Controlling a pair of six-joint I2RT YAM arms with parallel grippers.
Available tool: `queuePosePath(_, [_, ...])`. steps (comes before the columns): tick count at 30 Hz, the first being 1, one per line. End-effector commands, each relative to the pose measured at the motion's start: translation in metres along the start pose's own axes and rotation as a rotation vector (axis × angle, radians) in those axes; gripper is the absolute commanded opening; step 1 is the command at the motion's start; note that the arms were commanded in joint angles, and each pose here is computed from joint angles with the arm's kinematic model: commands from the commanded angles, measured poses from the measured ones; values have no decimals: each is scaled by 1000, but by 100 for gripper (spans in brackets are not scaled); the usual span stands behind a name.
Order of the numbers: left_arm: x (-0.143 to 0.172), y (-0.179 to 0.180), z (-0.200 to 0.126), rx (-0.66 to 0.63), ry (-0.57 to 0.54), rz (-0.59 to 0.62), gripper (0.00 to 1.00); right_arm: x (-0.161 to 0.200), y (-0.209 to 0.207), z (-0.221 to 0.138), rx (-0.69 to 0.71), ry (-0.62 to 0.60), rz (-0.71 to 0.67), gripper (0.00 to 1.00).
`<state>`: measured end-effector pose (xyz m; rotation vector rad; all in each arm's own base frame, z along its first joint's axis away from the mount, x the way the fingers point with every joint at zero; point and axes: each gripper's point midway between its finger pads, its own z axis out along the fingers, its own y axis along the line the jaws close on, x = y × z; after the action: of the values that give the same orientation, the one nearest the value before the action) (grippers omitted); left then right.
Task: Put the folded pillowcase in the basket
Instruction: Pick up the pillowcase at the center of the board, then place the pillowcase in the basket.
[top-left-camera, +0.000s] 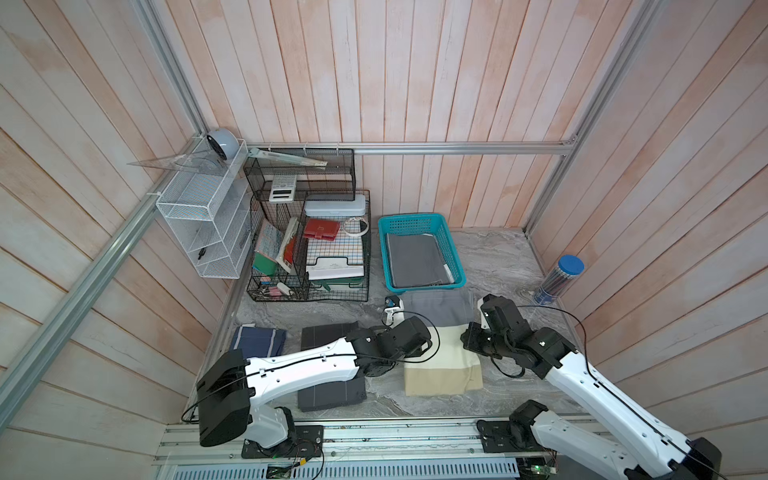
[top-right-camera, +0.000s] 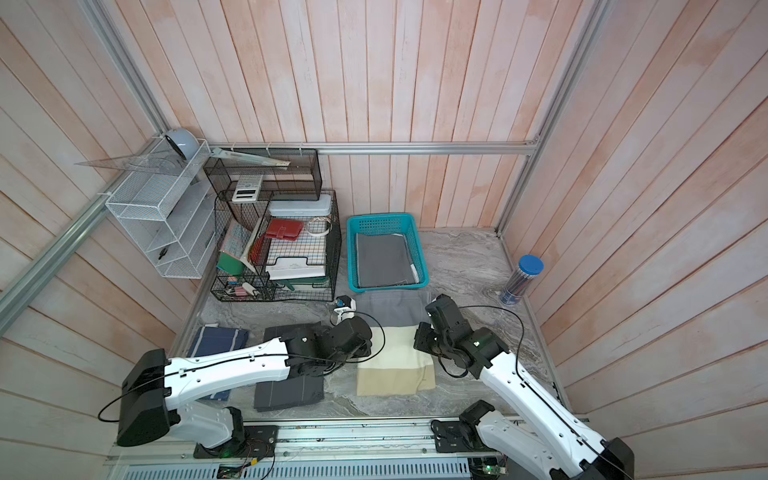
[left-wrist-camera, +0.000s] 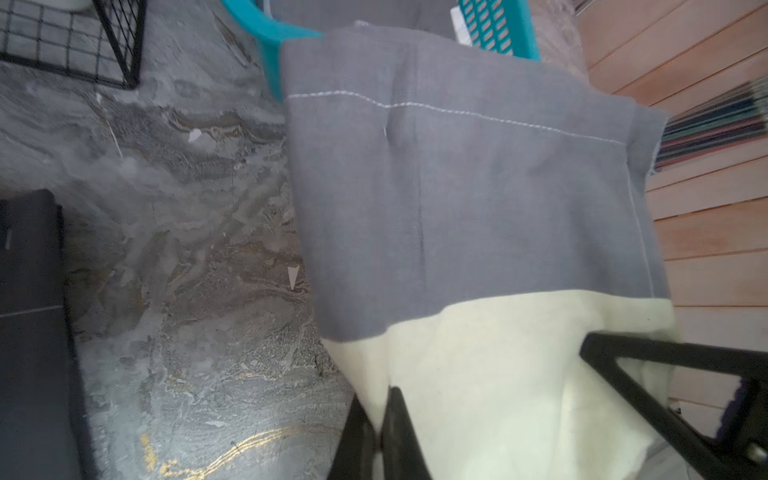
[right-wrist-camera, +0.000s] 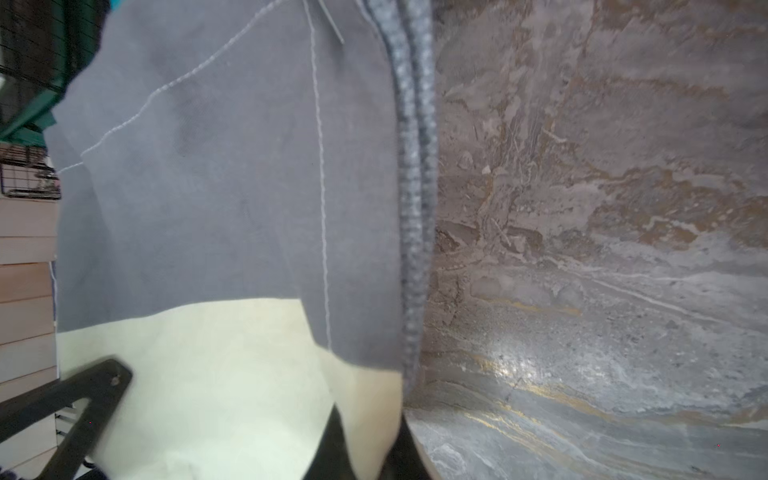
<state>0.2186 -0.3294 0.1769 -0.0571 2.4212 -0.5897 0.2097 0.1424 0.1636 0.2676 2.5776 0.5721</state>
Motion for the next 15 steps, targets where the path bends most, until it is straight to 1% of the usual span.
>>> queuePosePath(1, [-38, 0, -25, -34, -123, 26, 0, -26, 1, -17, 48, -104, -49, 0])
queuePosePath(4, [-68, -7, -36, -49, -175, 27, 0, -54, 16, -27, 38, -193, -70, 0])
queuePosePath(8, [-102, -6, -38, -92, -207, 15, 0, -91, 40, -37, 39, -247, -140, 0])
queuePosePath(10, [-120, -6, -38, -105, -230, 13, 0, -109, 48, -32, 30, -247, -149, 0])
queuePosePath(12, [-132, -11, -35, -118, -236, 33, 0, -125, 54, -22, 11, -243, -143, 0])
queuePosePath(13, [-149, -2, -31, -153, -251, 15, 0, -136, 56, -18, 5, -245, -139, 0])
queuePosePath(15, [-167, -3, -25, -173, -261, 17, 0, -154, 58, -7, 6, -240, -121, 0])
